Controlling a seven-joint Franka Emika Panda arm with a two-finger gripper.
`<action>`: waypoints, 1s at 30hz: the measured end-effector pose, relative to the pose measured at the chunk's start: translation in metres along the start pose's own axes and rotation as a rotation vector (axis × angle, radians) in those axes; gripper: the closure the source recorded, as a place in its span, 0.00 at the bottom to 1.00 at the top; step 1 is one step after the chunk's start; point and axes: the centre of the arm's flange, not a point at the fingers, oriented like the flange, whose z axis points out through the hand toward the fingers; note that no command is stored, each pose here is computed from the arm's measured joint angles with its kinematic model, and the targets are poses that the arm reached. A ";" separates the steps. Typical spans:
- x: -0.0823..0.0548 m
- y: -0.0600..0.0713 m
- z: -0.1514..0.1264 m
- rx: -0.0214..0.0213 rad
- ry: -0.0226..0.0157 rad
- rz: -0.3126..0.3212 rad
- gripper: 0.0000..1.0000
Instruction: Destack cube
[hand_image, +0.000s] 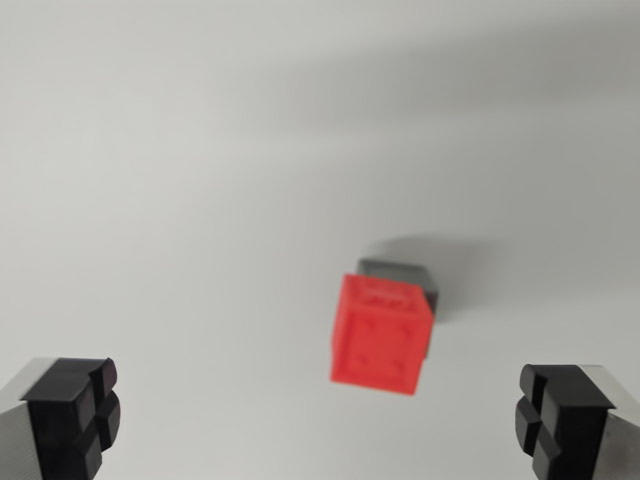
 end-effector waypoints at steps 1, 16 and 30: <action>0.000 0.001 0.001 0.0004 -0.0001 0.002 0.00; -0.013 0.037 0.044 0.0070 -0.0071 0.059 0.00; -0.027 0.075 0.088 0.0125 -0.0146 0.117 0.00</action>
